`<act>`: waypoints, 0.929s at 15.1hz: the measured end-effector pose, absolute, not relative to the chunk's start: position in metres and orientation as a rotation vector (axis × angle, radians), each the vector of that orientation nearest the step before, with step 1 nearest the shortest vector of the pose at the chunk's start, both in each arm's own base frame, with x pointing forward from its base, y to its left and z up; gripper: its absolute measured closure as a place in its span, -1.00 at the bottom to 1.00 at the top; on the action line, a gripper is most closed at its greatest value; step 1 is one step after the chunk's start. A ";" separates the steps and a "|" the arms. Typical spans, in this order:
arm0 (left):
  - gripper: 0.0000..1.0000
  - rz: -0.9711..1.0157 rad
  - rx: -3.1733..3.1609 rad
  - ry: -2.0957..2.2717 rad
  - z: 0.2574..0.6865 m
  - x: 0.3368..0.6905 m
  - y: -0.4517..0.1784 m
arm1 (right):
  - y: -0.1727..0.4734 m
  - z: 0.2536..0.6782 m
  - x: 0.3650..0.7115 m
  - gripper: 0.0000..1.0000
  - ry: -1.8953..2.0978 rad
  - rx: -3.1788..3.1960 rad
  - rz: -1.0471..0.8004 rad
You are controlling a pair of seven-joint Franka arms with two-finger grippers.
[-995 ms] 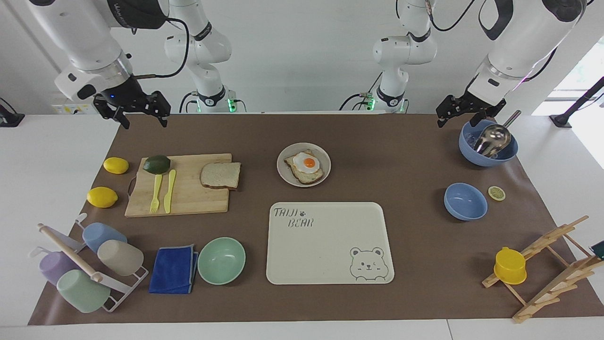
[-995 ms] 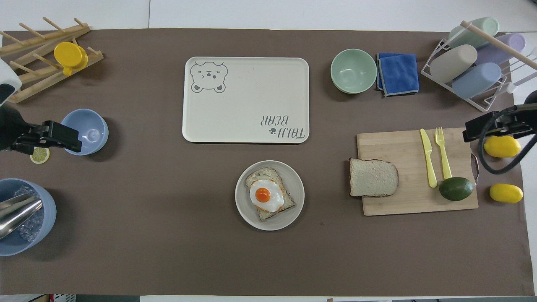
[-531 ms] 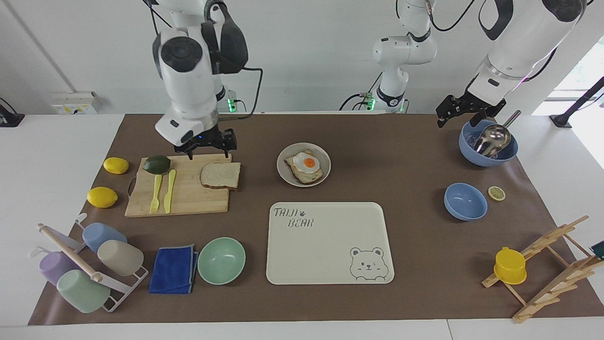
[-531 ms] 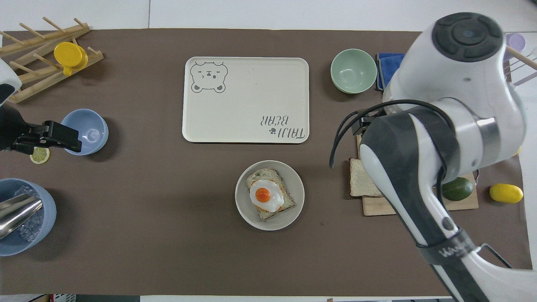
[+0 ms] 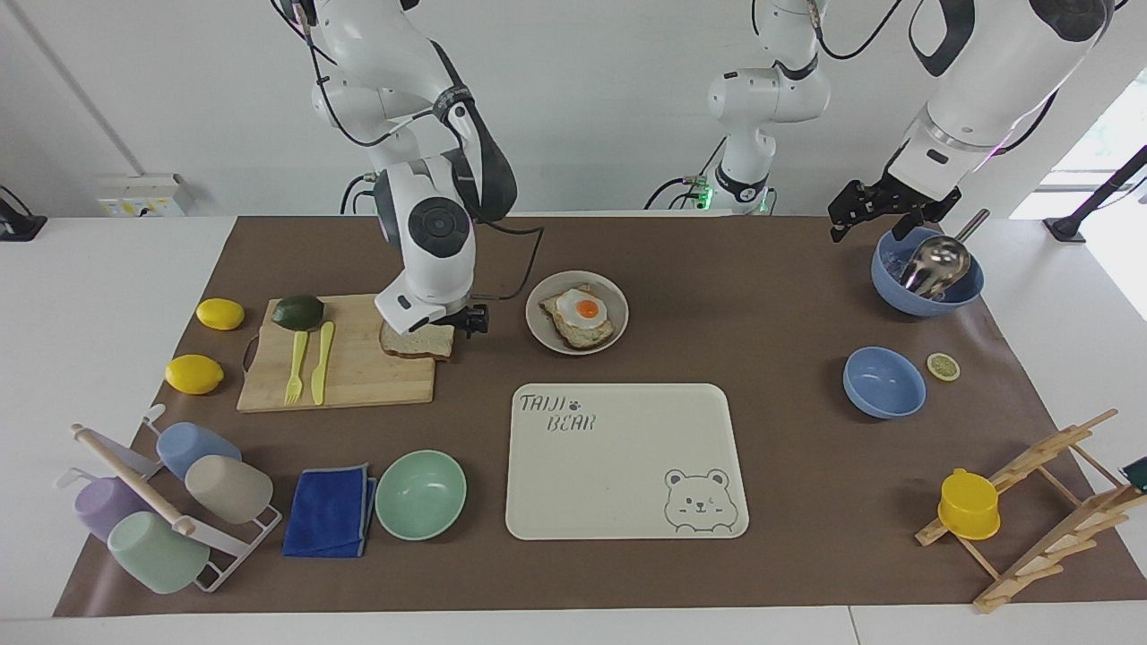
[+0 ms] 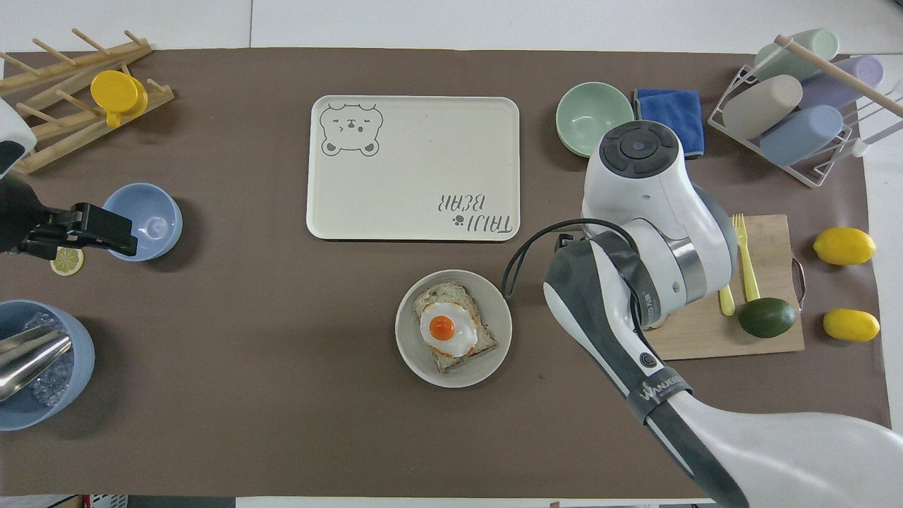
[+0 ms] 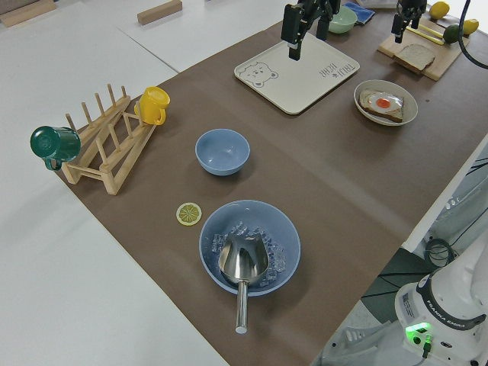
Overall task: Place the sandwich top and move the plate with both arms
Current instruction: 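Reach the right gripper to the bread slice on the cutting board and grasp it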
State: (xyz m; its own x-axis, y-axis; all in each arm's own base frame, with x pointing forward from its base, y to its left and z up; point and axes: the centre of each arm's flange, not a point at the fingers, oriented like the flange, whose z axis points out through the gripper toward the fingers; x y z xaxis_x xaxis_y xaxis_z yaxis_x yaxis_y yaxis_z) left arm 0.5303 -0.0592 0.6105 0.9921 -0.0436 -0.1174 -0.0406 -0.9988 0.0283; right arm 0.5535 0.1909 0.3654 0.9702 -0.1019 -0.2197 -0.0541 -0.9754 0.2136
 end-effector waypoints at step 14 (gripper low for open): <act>-1.00 -0.184 3.110 -0.066 0.611 0.530 -0.059 | 0.190 0.289 0.522 -0.64 0.006 2.782 -0.402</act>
